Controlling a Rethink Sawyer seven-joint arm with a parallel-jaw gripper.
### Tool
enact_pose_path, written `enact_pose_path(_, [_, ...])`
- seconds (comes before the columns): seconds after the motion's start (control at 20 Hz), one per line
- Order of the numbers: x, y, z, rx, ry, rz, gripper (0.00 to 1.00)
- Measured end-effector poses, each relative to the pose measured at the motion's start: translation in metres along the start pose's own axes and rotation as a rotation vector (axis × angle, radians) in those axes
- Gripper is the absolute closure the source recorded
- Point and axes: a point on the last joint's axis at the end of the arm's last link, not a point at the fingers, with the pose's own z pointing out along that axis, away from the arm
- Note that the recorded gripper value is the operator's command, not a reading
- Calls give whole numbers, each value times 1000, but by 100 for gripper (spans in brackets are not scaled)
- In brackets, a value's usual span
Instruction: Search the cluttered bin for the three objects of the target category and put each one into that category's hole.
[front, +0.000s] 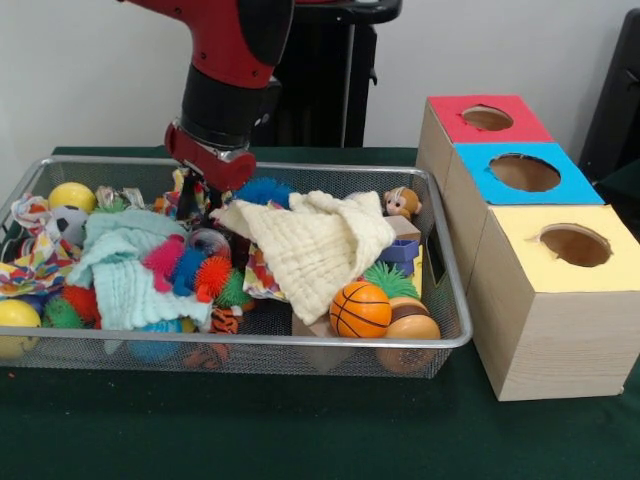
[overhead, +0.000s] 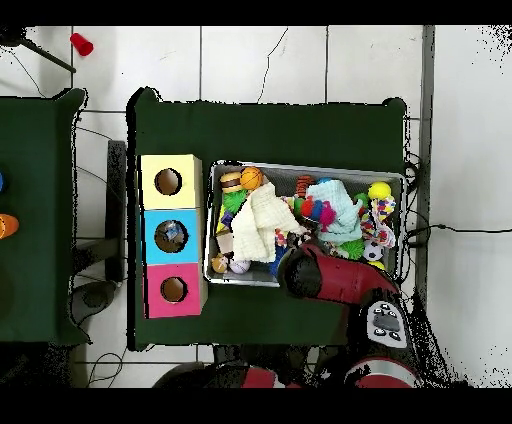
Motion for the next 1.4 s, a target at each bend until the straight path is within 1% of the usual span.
enact_pose_path(0.15, [3,0,4,1,6,-3,100])
enact_pose_path(0.3, [13,3,12,3,27,-10,100])
enact_pose_path(0.4, [16,4,14,2,32,-14,100])
enact_pose_path(0.7, [23,18,8,-2,25,-47,100])
enact_pose_path(0.8, [28,28,0,3,25,-71,100])
enact_pose_path(0.9, [31,37,-15,21,36,-94,100])
enact_pose_path(1.1, [33,49,-40,58,64,-119,100])
enact_pose_path(1.2, [33,55,-54,81,87,-128,100])
enact_pose_path(1.3, [31,62,-71,109,117,-130,100])
enact_pose_path(1.4, [28,66,-83,128,139,-127,100])
